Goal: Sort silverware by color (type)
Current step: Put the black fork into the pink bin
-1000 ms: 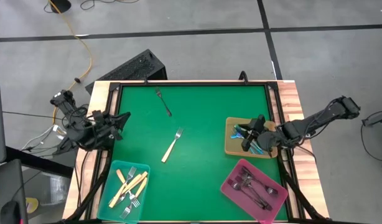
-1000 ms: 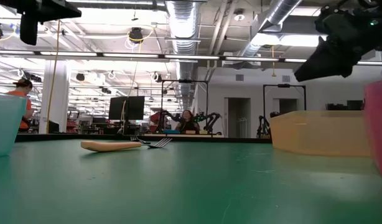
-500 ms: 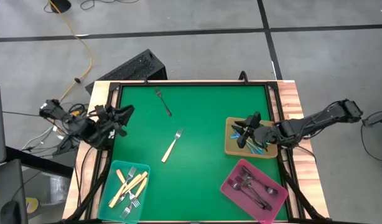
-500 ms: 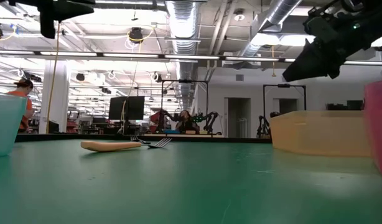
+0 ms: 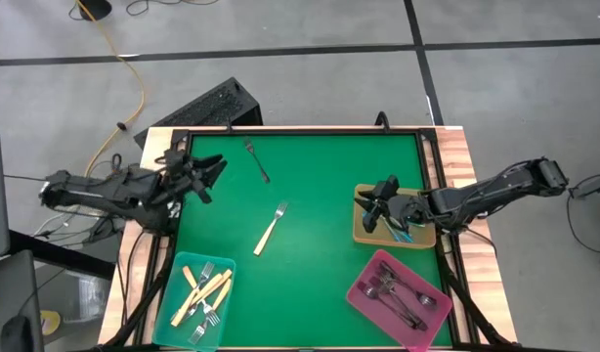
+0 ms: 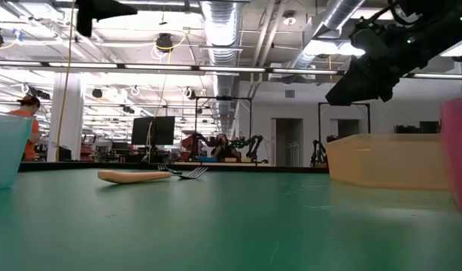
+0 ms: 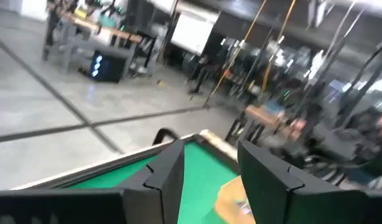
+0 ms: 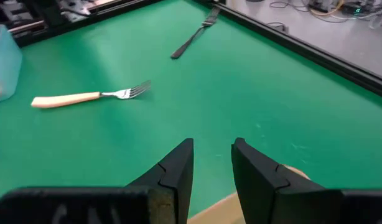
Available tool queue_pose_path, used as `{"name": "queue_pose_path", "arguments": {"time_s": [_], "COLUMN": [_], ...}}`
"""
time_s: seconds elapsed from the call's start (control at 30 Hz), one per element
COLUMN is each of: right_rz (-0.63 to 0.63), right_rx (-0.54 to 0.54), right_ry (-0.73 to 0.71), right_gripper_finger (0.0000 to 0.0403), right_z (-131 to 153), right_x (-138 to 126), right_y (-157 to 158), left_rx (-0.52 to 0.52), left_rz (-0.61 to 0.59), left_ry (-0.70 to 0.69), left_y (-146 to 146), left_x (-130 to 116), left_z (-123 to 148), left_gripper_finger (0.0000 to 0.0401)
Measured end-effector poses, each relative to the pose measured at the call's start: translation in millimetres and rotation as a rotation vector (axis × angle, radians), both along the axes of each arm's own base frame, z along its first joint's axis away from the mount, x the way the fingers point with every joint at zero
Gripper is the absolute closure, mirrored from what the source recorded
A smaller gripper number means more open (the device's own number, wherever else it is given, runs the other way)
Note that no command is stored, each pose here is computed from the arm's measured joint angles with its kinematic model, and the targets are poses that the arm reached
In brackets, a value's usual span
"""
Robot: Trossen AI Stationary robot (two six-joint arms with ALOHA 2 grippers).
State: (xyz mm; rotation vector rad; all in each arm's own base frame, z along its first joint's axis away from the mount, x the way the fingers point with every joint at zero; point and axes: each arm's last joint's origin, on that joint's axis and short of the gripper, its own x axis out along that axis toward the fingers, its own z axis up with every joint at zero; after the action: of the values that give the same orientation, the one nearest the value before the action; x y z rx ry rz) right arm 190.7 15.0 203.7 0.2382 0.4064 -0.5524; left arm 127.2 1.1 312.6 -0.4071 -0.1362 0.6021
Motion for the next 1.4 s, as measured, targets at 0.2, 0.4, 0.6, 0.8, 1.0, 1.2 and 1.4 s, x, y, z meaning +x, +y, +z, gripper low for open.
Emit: {"name": "queue_pose_path", "arguments": {"time_s": [0.2,0.4,0.6,0.8,1.0,1.2,1.4], "right_rz": [0.022,0.017,0.018,0.019,0.019,0.019,0.020], "right_rx": [-0.013,-0.013,-0.013,-0.013,-0.013,-0.013,-0.014], "right_ry": [-0.013,-0.017,-0.017,-0.017,-0.017,-0.017,-0.016], "right_gripper_finger": [0.0271,0.0271,0.0271,0.0271,0.0271,0.0271,0.0271], "right_z": [-0.9,-0.6,-0.5,-0.6,-0.5,-0.6,-0.6], "right_x": [6.8,7.2,7.2,7.2,7.1,7.1,7.1], "right_y": [-1.1,-2.0,-1.7,-1.6,-1.6,-1.6,-1.6], "left_rx": [-0.024,-0.124,-0.215,-0.407,-0.631,-0.725,-0.706], "left_rz": [0.064,0.130,0.260,0.397,0.444,0.484,0.554], "left_ry": [0.245,0.425,0.583,0.731,0.780,0.805,0.797], "left_y": [26.1,69.9,121.0,168.4,193.6,198.9,196.9], "left_x": [28.6,70.5,112.1,138.4,151.1,154.2,155.5], "left_z": [31.2,41.0,10.1,-58.5,-118.7,-145.5,-147.5], "left_gripper_finger": [0.0268,0.0268,0.0268,0.0268,0.0268,0.0268,0.0268]}}
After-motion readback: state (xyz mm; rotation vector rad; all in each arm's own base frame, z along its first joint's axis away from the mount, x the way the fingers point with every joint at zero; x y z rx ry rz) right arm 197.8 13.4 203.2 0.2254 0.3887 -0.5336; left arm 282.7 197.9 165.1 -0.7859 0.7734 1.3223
